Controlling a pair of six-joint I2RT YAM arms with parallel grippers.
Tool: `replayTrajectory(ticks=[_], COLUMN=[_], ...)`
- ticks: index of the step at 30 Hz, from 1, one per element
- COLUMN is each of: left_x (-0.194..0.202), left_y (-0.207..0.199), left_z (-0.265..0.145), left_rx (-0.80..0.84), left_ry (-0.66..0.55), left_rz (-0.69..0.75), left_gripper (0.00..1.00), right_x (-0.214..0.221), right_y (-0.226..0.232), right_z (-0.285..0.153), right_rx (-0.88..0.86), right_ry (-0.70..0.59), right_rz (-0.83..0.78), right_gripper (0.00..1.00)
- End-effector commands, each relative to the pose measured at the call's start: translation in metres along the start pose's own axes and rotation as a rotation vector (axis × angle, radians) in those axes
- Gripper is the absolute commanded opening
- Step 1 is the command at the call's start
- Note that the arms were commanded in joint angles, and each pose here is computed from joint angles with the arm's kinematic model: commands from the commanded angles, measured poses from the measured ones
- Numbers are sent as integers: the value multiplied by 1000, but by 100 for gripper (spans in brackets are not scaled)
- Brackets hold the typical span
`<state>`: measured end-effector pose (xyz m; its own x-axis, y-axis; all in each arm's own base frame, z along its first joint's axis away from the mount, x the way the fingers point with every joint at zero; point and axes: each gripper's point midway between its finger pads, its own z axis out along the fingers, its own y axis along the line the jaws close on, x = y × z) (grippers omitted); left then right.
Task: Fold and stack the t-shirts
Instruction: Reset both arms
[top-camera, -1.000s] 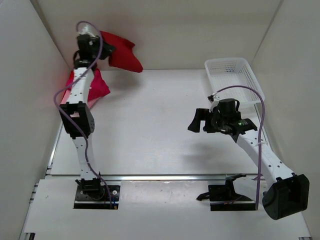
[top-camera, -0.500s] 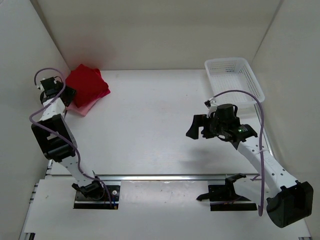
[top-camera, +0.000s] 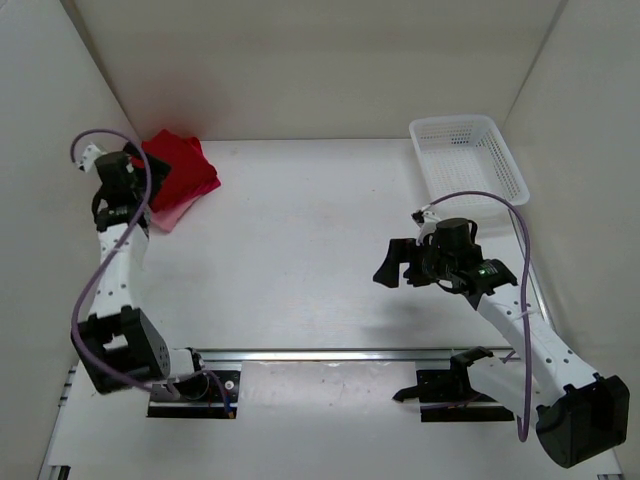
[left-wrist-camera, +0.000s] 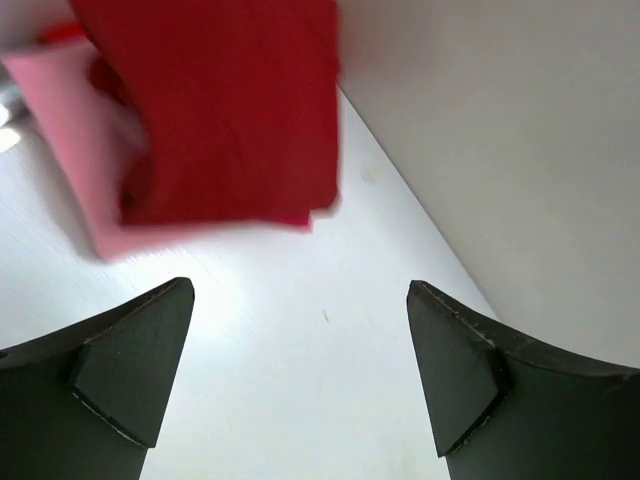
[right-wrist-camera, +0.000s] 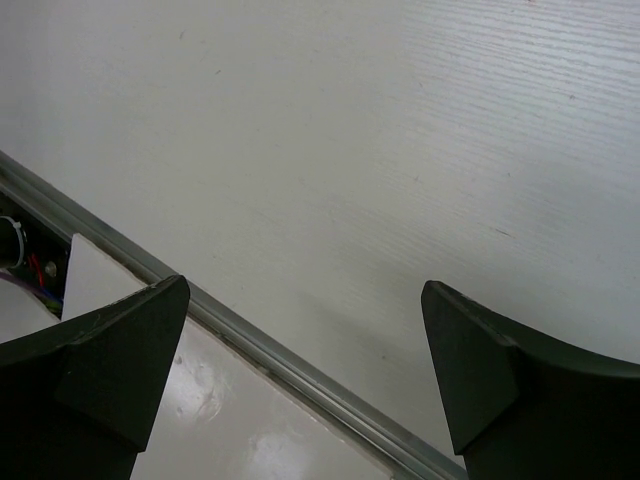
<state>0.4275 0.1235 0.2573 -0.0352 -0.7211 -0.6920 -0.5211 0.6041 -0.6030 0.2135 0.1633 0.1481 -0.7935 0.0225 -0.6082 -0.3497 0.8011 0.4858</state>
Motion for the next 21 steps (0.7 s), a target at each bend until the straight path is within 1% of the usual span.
replayTrajectory(ticks=[1, 2, 4, 7, 9, 11, 12, 15, 18, 20, 21], left_x=[37, 57, 82, 105, 114, 128, 130, 148, 159, 162, 158], left_y=[-35, -31, -36, -25, -13, 0, -3, 11, 28, 34, 34], left_z=[-50, -55, -76, -94, -105, -123, -129, -147, -156, -159, -161], left_rx=[95, 100, 132, 128, 119, 124, 154, 176, 161, 156, 157], left_ry=[23, 65, 125, 253, 308, 335, 333, 376, 399, 403, 386], left_rz=[53, 70, 115, 153, 170, 202, 209, 212, 249, 260, 263], left_gripper=[99, 98, 98, 99, 99, 99, 98, 99, 99, 99, 99], right_x=[-8, -8, -7, -4, -5, -4, 0, 1, 1, -2, -1], right_y=[0, 1, 3, 5, 7, 10, 11, 13, 11, 14, 15], right_z=[1, 2, 5, 8, 11, 14, 16, 17, 18, 17, 17], right_rx=[16, 17, 19, 19, 15, 17, 13, 16, 29, 23, 19], right_ry=[-25, -20, -16, 1, 7, 22, 39, 54, 51, 51, 53], right_rz=[-4, -12, -24, -35, -42, -48, -49, -61, -67, -73, -72], right_gripper=[99, 99, 99, 100, 99, 99, 99, 99, 99, 99, 99])
